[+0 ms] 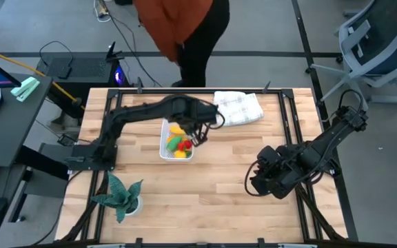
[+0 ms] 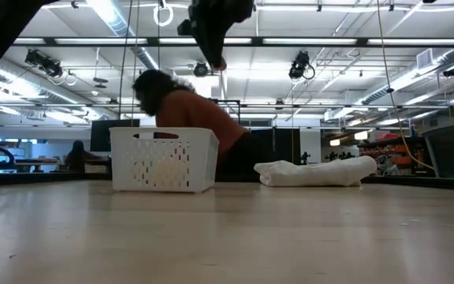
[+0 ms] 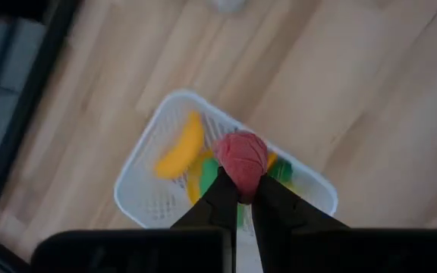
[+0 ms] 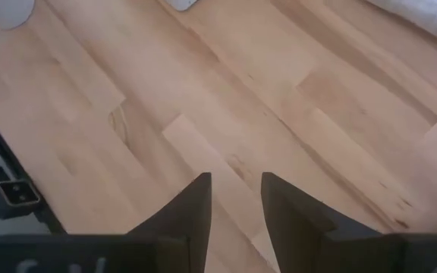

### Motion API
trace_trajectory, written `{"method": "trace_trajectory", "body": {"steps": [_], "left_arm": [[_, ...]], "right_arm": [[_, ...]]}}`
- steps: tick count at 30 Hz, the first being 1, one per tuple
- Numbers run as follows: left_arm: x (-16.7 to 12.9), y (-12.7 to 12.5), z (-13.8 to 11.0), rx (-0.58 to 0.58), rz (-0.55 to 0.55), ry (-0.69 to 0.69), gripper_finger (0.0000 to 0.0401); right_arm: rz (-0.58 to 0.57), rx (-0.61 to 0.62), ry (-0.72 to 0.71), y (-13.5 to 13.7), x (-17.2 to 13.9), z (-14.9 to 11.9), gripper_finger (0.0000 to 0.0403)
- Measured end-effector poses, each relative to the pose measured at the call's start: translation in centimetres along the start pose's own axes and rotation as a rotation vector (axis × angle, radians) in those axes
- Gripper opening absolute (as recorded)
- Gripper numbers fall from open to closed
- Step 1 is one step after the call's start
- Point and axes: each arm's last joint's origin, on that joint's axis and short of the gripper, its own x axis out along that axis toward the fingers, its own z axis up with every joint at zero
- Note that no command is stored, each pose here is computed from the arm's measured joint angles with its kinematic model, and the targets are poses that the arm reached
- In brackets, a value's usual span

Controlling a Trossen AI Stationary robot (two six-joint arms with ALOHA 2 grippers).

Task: Pick and placing Produce into tupperware
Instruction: Put the peach into the transparent bin

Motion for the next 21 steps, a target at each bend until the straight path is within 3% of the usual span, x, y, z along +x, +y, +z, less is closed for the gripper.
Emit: {"method": "trace_trajectory", "body": {"steps": [5, 11, 17, 21], "left_arm": [[3.1, 1.8, -0.4, -0.004, -0.015, 0.153, 0.0025], [7.7, 2.5, -3.3, 0.045, 0.053, 0.368, 0.0024], [11.7, 2.1, -5.4, 0.034, 0.063, 0.386, 0.0033], [14.2, 1.6, -6.5, 0.03, -0.023, 0.399, 0.0036]], "right_arm": [[0.022, 0.005, 0.004, 0.2, -0.5, -1.0, 0.0124], [0.033, 0.006, -0.061, 0.3, -0.9, -1.7, 0.0124], [0.025, 0.009, -0.131, 0.2, -0.9, -1.4, 0.0124], [0.017, 0.022, -0.142, 0.2, -0.8, -1.1, 0.0124]]}}
